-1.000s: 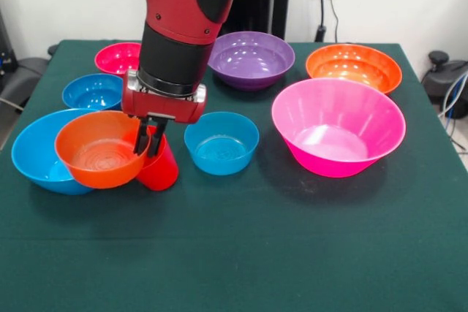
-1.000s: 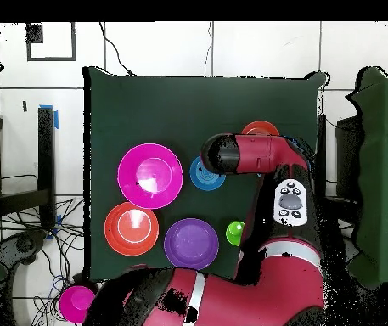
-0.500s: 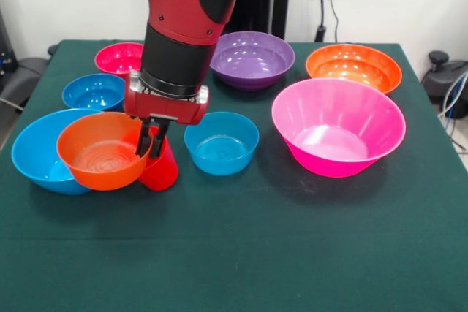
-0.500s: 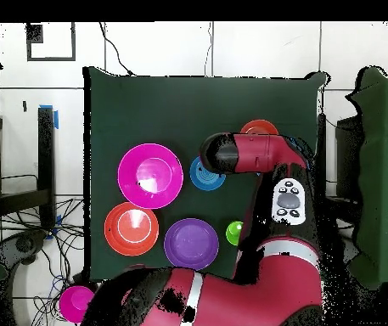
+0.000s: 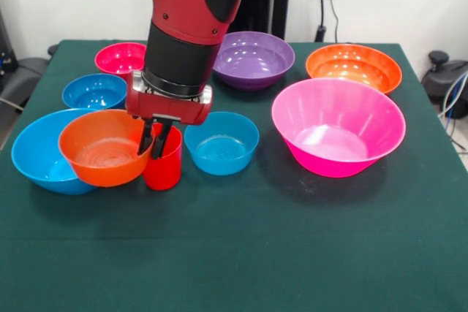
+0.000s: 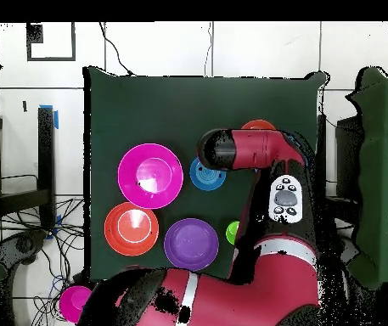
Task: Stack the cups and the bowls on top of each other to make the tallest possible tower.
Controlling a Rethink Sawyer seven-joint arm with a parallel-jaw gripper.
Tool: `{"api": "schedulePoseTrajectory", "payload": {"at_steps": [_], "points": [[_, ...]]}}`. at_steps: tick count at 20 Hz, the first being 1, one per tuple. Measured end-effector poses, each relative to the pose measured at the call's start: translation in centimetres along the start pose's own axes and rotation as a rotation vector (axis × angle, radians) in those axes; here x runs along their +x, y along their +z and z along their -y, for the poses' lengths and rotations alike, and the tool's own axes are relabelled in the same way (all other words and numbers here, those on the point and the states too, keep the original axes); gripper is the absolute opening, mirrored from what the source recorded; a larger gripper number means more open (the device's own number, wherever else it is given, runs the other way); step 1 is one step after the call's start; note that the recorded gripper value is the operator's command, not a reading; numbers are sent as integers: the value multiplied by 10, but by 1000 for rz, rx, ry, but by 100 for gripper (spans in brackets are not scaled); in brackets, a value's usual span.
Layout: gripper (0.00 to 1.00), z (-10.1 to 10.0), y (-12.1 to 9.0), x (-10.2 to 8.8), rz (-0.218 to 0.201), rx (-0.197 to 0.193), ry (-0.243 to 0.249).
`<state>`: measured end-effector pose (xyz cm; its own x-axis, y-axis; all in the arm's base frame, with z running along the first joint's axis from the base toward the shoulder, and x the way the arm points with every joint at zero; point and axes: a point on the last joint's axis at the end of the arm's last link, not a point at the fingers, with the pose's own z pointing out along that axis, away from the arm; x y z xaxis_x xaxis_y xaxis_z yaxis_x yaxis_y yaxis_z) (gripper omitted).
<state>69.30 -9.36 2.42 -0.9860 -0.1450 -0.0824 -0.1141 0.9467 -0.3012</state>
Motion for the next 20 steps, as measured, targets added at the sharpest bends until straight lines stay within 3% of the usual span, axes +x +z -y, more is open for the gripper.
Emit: {"api": "schedulePoseTrajectory", "payload": {"at_steps": [8,20], "points": [[0,6,-6,-10,-16,7,5],[0,13,-13,-25,16,19,10]]}}
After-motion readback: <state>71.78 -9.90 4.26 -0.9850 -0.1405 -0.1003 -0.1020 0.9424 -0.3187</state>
